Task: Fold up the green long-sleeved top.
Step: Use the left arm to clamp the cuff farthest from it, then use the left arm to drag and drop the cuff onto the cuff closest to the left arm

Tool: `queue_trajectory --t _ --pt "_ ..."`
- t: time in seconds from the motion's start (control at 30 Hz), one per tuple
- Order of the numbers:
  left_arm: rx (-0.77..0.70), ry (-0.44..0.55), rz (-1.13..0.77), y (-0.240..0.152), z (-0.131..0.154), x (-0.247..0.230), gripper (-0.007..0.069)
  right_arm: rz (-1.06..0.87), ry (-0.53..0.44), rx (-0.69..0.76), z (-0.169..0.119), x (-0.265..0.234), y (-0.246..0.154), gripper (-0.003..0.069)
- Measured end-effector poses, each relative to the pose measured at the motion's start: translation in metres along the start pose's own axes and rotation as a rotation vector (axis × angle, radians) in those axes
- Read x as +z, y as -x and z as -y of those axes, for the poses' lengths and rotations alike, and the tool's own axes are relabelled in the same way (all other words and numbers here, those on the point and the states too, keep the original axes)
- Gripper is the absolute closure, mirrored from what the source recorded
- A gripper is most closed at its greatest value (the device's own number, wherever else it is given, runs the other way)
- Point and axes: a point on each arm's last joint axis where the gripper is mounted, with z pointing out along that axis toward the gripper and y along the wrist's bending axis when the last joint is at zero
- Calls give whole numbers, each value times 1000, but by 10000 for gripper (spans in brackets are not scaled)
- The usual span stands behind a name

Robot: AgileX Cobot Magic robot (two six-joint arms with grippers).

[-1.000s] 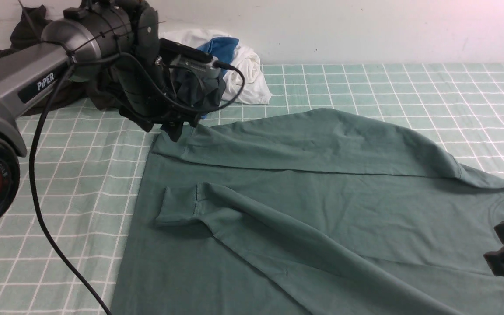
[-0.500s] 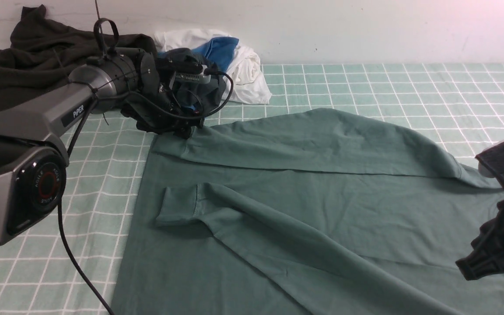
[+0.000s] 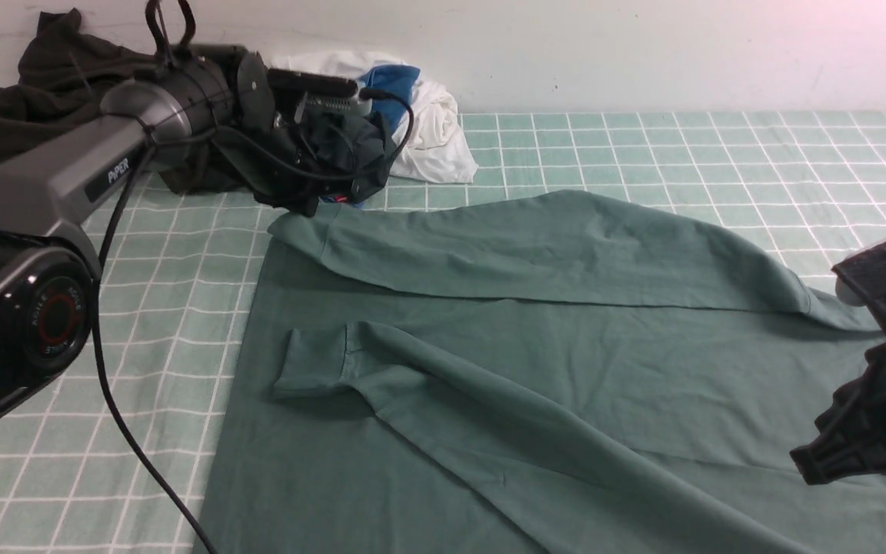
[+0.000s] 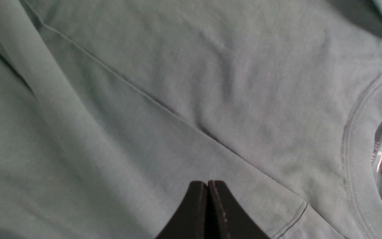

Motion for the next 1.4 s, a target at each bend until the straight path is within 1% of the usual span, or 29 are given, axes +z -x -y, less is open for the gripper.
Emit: queue_trajectory --t 0.1,0.13,0.2,0.33,0.4,0.43,0.47,0.5,0.57,0.6,0.7,0.73,0.77,0.83,0.9,0.93,0.97,1.0,1.03,1.07,1.1,1.17,1.2,1.23,1.27,1.3,1.33,1.37,1.4 --pt "33 -20 34 15 20 -57 609 2 6 7 0 0 1 673" --pt "35 -22 36 15 20 -57 609 2 6 6 0 0 1 673" --pt "50 -47 47 21 37 -112 609 5 10 12 -1 -2 1 673" --pt "11 -61 -18 8 42 -166 607 27 16 15 -1 -11 -1 673" --pt "-10 -62 -75 -13 42 -185 603 71 26 3 -5 -23 -3 673" --pt "-24 -59 -103 -25 41 -190 598 87 31 -4 -6 -27 -3 673" --pt "-26 -57 -127 -28 41 -187 596 92 32 -5 -7 -28 -4 673" --pt "-36 -65 -168 -49 43 -190 592 123 42 -24 -10 -37 -5 673" --pt "-37 -75 -189 -76 49 -193 584 150 53 -51 -14 -46 -8 673" --pt "-44 -82 -218 -102 54 -190 579 162 60 -66 -16 -51 -9 673" --pt "-35 -96 -256 -157 64 -178 554 160 73 -95 -20 -59 -15 673" --pt "-34 -95 -263 -160 64 -176 548 158 72 -95 -20 -59 -15 673" --pt "-22 -98 -266 -179 67 -170 524 150 76 -109 -21 -60 -16 673" --pt "4 -93 -309 -208 69 -158 447 138 82 -124 -24 -60 -18 673" --pt "51 -89 -337 -224 71 -150 364 132 90 -140 -27 -61 -19 673" --pt "62 -90 -340 -225 71 -150 354 130 92 -144 -27 -61 -19 673" --pt "118 -90 -359 -230 72 -150 263 106 98 -170 -30 -61 -22 673" --pt "160 -94 -374 -232 73 -151 223 81 103 -192 -32 -61 -24 673" --pt "170 -94 -378 -233 73 -152 204 75 102 -197 -32 -61 -25 673" --pt "242 -105 -418 -235 75 -156 146 29 107 -235 -35 -61 -30 673" --pt "323 -124 -476 -241 79 -162 110 -13 114 -276 -37 -62 -34 673" --pt "386 -141 -525 -246 84 -166 92 -47 119 -303 -38 -62 -38 673" --pt "492 -173 -602 -260 94 -171 77 -91 132 -331 -41 -64 -42 673" --pt "538 -186 -629 -266 98 -171 76 -101 139 -339 -42 -64 -44 673" --pt "596 -203 -648 -275 105 -171 76 -107 144 -344 -42 -64 -44 673" --pt "620 -210 -648 -277 106 -171 76 -107 144 -345 -42 -65 -45 673" --pt "713 -237 -664 -293 114 -168 76 -107 148 -344 -42 -65 -45 673" --pt "769 -253 -655 -301 119 -166 76 -106 149 -344 -43 -65 -45 673" --pt "779 -256 -654 -303 119 -166 76 -105 150 -344 -43 -65 -45 673"
